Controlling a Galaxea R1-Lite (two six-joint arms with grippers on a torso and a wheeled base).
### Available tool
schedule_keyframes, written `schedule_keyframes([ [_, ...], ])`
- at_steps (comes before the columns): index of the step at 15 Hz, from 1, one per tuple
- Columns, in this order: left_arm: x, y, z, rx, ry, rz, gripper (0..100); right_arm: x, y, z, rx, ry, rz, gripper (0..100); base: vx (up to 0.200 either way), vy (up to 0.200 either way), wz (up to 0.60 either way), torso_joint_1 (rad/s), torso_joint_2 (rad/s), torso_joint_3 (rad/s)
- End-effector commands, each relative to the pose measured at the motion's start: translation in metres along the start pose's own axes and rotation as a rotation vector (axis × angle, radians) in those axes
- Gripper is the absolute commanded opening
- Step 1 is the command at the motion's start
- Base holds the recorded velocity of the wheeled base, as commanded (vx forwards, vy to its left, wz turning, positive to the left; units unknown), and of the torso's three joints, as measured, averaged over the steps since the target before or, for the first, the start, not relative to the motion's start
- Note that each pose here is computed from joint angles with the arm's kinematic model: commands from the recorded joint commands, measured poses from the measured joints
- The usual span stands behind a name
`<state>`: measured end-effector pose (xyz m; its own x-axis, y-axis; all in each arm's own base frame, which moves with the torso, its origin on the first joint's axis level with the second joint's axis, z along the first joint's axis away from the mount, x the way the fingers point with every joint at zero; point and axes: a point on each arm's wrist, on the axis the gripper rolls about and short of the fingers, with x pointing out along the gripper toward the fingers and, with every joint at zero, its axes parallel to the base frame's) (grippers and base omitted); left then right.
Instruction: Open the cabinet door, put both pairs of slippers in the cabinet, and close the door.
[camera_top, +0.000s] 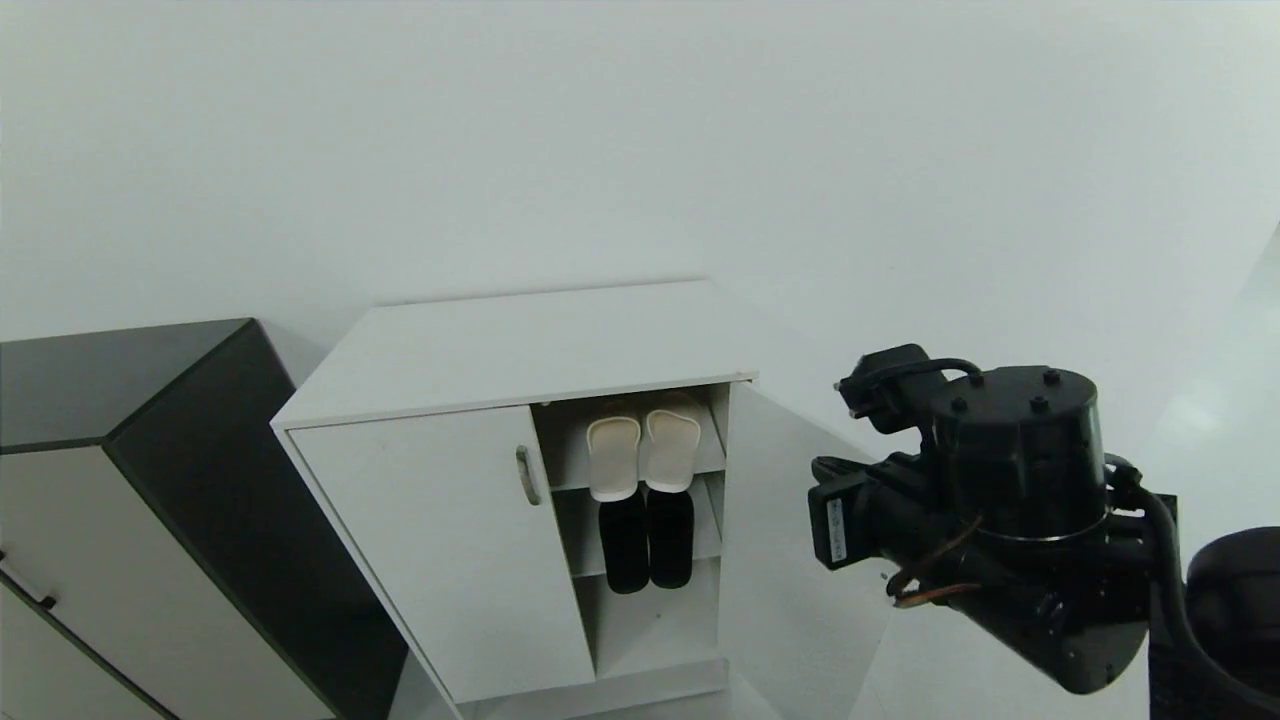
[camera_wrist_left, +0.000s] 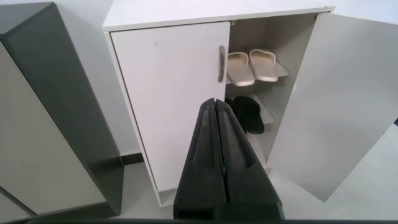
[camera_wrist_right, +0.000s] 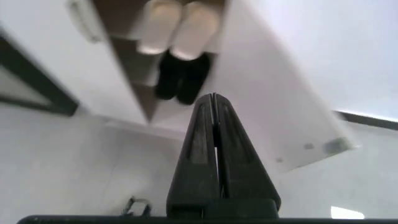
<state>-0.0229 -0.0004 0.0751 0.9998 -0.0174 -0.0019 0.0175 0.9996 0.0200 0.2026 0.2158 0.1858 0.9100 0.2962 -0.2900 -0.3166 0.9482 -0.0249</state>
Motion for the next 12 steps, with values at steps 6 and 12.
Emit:
schedule_keyframes([
  [6, 0.0, 0.0, 0.0, 0.0, 0.001, 0.001, 0, 0.091, -0.064, 0.001, 0.05, 0.01, -0.226, 0, 0.0, 0.0, 0.0, 0.0, 0.0, 0.0],
  [12, 0.0, 0.0, 0.0, 0.0, 0.001, 0.001, 0, 0.128, -0.085, -0.014, 0.059, 0.059, -0.276, 0, 0.0, 0.0, 0.0, 0.0, 0.0, 0.0],
])
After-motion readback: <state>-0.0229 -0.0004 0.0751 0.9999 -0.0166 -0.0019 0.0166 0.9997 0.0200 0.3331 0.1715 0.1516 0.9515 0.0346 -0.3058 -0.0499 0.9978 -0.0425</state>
